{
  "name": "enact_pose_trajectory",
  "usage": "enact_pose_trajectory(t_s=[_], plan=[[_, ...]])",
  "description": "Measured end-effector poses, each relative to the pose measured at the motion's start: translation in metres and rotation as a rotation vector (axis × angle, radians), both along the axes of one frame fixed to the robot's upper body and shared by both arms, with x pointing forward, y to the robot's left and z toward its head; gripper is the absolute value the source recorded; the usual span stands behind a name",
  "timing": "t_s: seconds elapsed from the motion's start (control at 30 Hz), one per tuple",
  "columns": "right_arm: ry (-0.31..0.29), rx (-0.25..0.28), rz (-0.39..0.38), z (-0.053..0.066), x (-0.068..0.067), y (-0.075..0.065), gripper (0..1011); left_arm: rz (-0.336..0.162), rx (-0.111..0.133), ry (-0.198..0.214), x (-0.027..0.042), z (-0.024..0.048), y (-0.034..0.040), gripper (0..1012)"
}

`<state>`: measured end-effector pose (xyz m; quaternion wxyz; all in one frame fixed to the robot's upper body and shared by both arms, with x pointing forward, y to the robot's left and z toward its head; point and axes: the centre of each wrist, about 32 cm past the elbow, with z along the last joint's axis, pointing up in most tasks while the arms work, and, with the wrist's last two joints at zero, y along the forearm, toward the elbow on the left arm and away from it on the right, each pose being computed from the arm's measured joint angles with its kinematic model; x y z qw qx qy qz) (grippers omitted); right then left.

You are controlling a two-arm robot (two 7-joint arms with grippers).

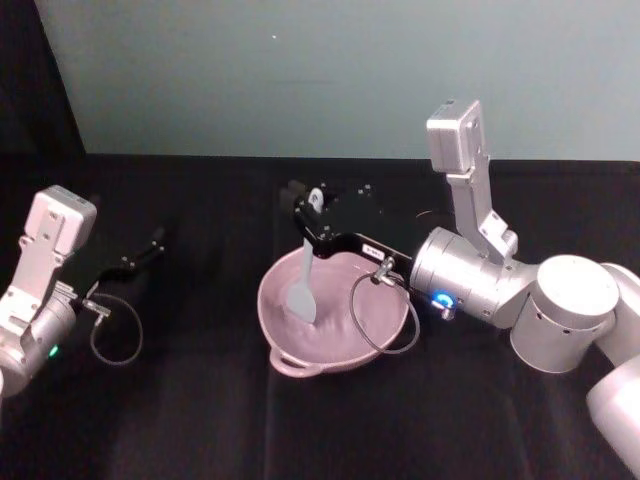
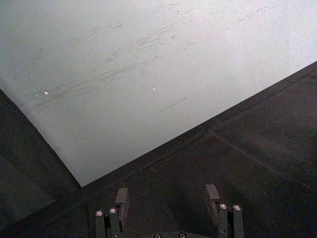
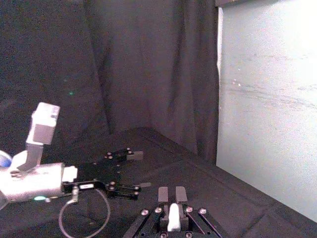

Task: Use the one hand to pick up the spoon and stir the clear water in the bowl.

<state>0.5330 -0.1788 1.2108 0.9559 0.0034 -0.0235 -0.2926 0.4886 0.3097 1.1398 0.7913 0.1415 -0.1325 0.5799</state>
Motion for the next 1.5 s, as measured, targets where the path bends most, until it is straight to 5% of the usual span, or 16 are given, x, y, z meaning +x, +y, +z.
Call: enact_pose_trajectory(t_s=[0.27,0.53,1.03,1.5], plan=[[-0.004,-0.008,-0.038,-0.001,0.016,-0.002,105,0.0,0.0,0.0,0.0,0.0,0.0,1011],[-0.016,-0.011,-0.097,0.002,0.021,-0.02,105,0.0,0.0,0.0,0.0,0.0,0.0,1011],[-0.038,-0.069,-0.112,0.008,-0.002,-0.037,105,0.0,0.0,0.0,0.0,0.0,0.0,1011],[-0.024,-0.069,-0.014,0.007,-0.024,-0.013,105,0.0,0.0,0.0,0.0,0.0,0.0,1011]])
